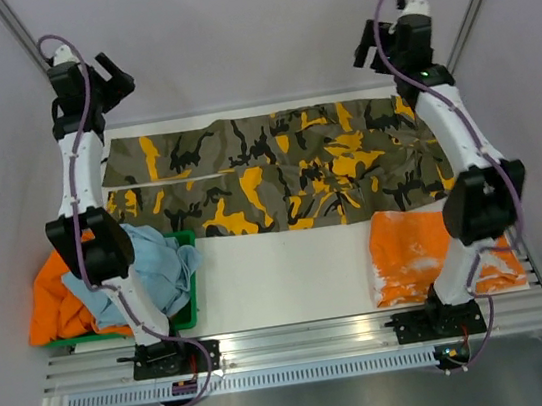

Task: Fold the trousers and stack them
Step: Flatten the trousers out, then fold the trousers

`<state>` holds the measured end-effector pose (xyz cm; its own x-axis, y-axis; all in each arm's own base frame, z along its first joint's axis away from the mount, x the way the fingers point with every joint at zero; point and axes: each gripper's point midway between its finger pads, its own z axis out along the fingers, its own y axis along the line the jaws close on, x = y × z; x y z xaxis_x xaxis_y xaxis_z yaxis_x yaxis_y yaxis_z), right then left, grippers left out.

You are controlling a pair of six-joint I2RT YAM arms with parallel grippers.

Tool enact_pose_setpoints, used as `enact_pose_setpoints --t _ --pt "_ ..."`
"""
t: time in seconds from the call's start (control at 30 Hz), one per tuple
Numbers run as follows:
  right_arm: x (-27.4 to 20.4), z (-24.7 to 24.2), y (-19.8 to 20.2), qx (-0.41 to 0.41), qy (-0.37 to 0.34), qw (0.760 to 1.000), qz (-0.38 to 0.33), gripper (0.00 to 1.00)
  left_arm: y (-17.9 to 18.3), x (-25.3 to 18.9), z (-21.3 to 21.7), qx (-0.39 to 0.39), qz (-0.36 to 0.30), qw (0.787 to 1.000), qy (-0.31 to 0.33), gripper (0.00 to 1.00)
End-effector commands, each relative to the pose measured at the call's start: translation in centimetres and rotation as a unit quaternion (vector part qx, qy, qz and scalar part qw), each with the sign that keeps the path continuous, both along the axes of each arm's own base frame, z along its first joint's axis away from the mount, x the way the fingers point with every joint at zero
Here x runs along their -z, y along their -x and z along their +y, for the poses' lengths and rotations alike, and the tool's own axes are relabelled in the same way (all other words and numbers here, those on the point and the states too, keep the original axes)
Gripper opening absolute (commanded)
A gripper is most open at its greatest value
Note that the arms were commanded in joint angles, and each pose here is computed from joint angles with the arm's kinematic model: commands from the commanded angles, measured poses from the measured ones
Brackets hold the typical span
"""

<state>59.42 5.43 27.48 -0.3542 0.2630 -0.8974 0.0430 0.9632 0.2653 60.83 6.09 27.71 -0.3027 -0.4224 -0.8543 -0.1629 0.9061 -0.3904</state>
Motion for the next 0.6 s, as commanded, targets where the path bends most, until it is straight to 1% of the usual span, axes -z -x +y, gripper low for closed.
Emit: enact_pose_setpoints --t 0.0,0.03,0.07,0.1,0.13,0.2,0.23,0.27,0.33,0.37,0.43,0.47,0.5,0.53,0.57 --pt "-3.1 -6.9 6.6 0.148 -0.007 0.988 -0.034 0.98 3.8 -4.7 0.2 -0.024 -0.041 0.998 0.036 1.00" --pt "-4.7 -7.7 9.1 0.166 -0.023 0.985 -0.046 0.98 4.5 -4.1 0.1 -0.031 -0.027 0.998 0.049 1.00" --pt "-0.4 -9.9 11.4 0.199 -0.029 0.980 0.002 0.98 5.4 -2.3 0.0 -0.033 -0.002 0.998 0.057 1.00" --pt "0.8 -10.5 12.8 0.219 -0.047 0.975 0.014 0.98 6.2 -1.6 0.0 -0.034 0.012 0.997 0.061 1.00" --pt "2.8 -11.8 15.7 0.250 -0.054 0.966 0.031 0.98 7.8 -0.2 -0.4 -0.041 0.042 0.995 0.077 1.00" --pt "4.6 -13.0 18.2 0.276 -0.054 0.958 0.047 0.98 9.5 0.9 -1.0 -0.035 0.068 0.993 0.091 0.99" --pt "4.5 -13.4 19.5 0.288 -0.070 0.954 0.043 0.98 10.8 0.1 -1.5 -0.036 0.068 0.992 0.101 0.99" --pt "7.1 -14.6 21.6 0.313 -0.072 0.943 0.081 0.98 12.1 2.1 -1.8 -0.039 0.092 0.989 0.112 0.99" --pt "8.3 -15.6 23.4 0.334 -0.085 0.934 0.097 0.98 13.7 2.5 -2.3 -0.038 0.097 0.987 0.123 0.99" --pt "10.1 -16.5 24.8 0.351 -0.085 0.925 0.119 0.98 15.2 2.8 -2.5 -0.043 0.100 0.986 0.124 0.99" --pt "12.4 -17.7 26.2 0.376 -0.092 0.912 0.134 0.97 16.6 3.9 -2.6 -0.044 0.108 0.986 0.122 0.99" --pt "13.2 -19.0 26.9 0.391 -0.110 0.903 0.137 0.97 17.3 3.3 -2.6 -0.045 0.104 0.986 0.120 0.99" --pt "14.0 -19.4 27.1 0.392 -0.130 0.900 0.139 0.96 17.6 3.4 -2.6 -0.046 0.108 0.986 0.119 0.99" --pt "15.2 -20.8 27.5 0.403 -0.149 0.893 0.137 0.95 18.0 3.9 -2.6 -0.043 0.114 0.986 0.116 0.99" --pt "15.8 -20.7 27.4 0.394 -0.168 0.893 0.139 0.93 18.3 3.4 -2.8 -0.040 0.106 0.987 0.115 0.99"
